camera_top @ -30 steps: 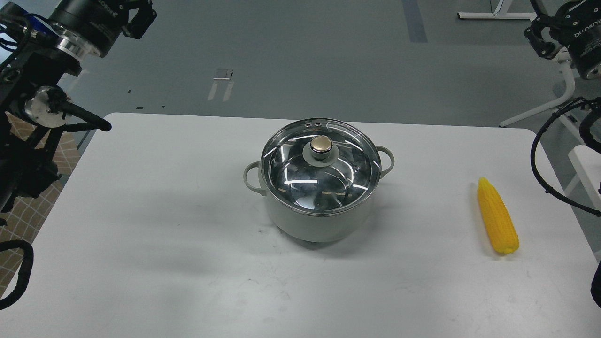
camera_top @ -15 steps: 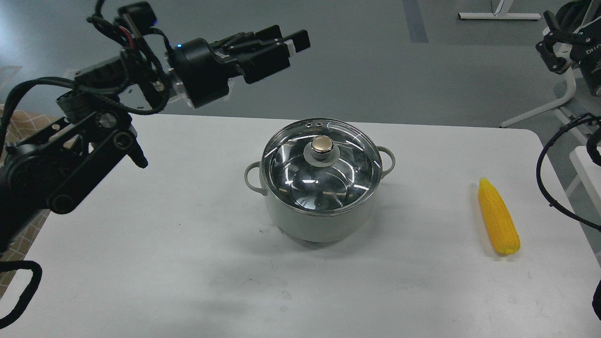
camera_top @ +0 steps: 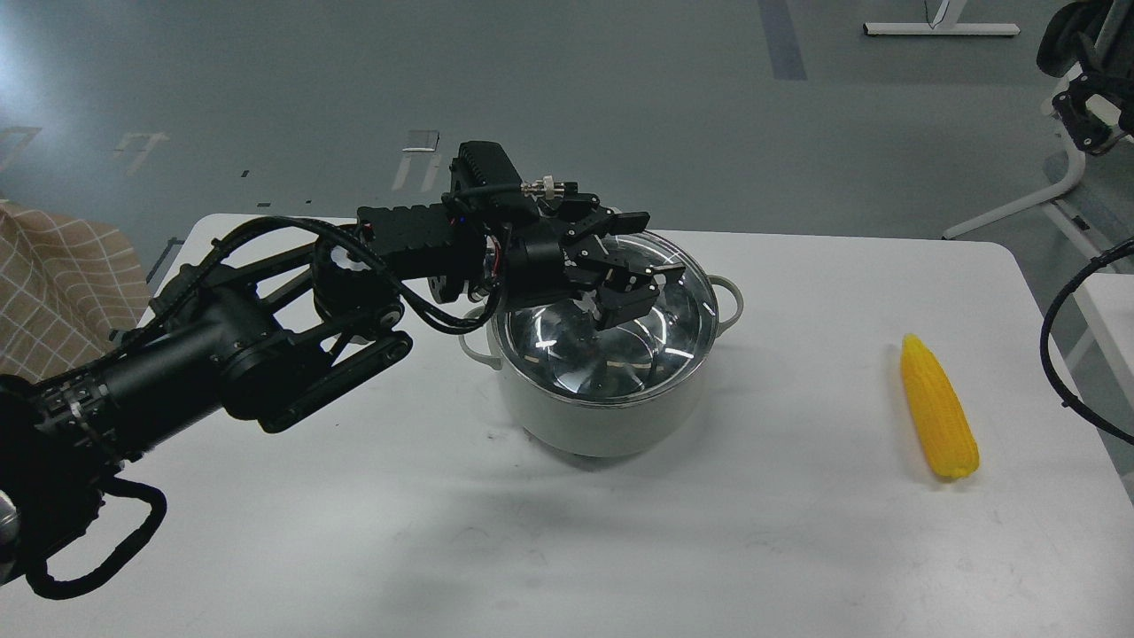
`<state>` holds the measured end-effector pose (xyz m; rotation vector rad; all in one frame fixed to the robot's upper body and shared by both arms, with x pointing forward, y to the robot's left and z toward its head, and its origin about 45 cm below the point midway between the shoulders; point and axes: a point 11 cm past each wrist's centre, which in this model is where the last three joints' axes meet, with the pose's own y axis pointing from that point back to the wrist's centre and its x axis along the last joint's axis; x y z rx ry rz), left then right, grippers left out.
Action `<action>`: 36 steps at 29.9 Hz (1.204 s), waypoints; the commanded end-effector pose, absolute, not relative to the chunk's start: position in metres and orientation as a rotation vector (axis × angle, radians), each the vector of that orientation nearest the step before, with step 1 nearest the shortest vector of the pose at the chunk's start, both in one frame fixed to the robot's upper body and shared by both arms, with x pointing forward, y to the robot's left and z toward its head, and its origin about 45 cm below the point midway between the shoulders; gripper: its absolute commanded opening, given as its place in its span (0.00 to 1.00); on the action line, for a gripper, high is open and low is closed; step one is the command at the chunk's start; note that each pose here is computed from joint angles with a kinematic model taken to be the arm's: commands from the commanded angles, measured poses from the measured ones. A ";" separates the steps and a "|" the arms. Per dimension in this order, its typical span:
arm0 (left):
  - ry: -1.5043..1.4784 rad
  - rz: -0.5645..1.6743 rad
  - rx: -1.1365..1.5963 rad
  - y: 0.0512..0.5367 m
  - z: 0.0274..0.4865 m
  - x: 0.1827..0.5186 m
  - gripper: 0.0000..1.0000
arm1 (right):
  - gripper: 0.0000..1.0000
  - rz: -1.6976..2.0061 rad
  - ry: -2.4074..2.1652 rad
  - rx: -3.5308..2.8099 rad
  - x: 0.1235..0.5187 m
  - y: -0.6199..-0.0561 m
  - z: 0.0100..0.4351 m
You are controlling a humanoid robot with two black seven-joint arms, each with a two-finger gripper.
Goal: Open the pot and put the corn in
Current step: 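Reach the left gripper to the pot lid knob and grasp it, then lift the glass lid off the pot with the left gripper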
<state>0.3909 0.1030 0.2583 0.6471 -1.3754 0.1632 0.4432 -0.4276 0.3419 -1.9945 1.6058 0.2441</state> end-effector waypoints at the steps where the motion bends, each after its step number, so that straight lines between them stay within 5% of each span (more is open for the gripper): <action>1: -1.361 0.168 0.673 0.110 0.253 0.395 0.70 | 1.00 0.248 1.612 -1.988 0.441 -0.430 0.339; 19: -1.303 0.162 0.699 0.123 0.229 0.387 0.70 | 1.00 0.265 1.611 -1.988 0.441 -0.428 0.333; 29: -1.295 0.176 0.689 0.124 0.225 0.385 0.33 | 1.00 0.269 1.615 -1.987 0.441 -0.428 0.332; 36: -1.313 0.184 0.676 0.121 0.233 0.386 0.26 | 1.00 0.272 1.615 -1.986 0.441 -0.428 0.331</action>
